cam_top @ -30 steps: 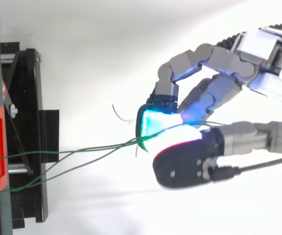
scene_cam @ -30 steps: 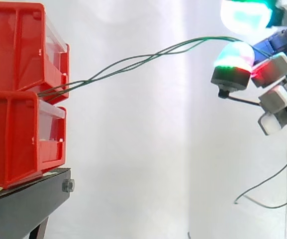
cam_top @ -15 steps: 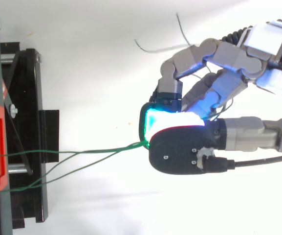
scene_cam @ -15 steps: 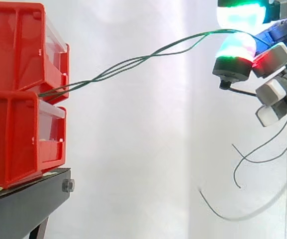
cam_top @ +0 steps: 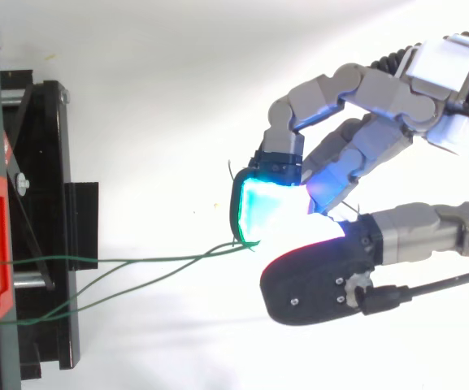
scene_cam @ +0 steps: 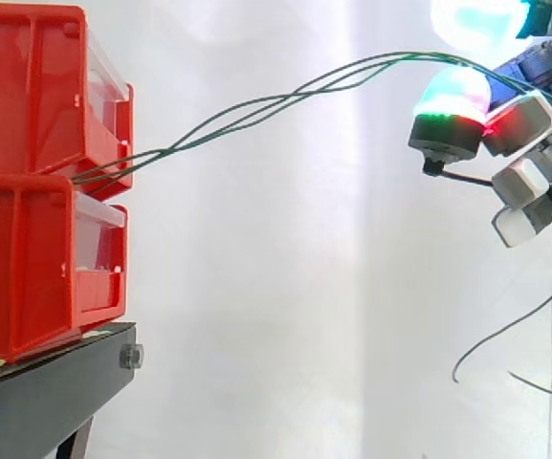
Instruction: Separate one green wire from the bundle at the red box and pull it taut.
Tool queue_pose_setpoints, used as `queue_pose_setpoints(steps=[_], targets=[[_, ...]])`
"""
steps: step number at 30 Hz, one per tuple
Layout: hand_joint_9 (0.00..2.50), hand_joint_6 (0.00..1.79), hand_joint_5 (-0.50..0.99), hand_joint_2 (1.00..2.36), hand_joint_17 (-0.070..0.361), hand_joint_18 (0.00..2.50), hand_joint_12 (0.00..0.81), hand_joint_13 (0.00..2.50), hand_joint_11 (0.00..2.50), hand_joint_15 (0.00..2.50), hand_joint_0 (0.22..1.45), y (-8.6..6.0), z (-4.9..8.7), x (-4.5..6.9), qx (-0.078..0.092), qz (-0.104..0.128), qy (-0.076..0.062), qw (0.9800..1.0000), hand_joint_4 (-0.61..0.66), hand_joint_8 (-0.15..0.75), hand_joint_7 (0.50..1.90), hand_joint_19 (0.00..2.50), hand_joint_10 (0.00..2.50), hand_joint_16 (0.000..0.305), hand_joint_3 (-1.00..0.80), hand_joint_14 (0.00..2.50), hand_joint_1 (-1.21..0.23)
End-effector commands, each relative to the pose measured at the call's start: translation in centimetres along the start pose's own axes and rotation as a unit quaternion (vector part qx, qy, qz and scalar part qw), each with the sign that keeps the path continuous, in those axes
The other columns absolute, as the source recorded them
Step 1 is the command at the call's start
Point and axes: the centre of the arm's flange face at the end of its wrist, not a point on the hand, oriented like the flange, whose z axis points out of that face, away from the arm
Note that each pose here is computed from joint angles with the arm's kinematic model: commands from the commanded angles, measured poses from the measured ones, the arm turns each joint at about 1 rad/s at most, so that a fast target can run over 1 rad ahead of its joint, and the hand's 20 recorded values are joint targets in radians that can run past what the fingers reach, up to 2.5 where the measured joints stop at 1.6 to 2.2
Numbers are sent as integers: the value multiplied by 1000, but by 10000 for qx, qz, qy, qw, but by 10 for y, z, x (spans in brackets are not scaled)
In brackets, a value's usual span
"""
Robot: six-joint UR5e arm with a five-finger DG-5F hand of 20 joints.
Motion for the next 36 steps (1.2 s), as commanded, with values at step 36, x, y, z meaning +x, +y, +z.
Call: queue_pose_setpoints(steps=[36], targets=[[1083,915,-187,1000,120,687,375,857,1140,766,641,-1,1,-4,36,-16,-25,10000,135,264,1006,615,23,53,-500,29,-849]])
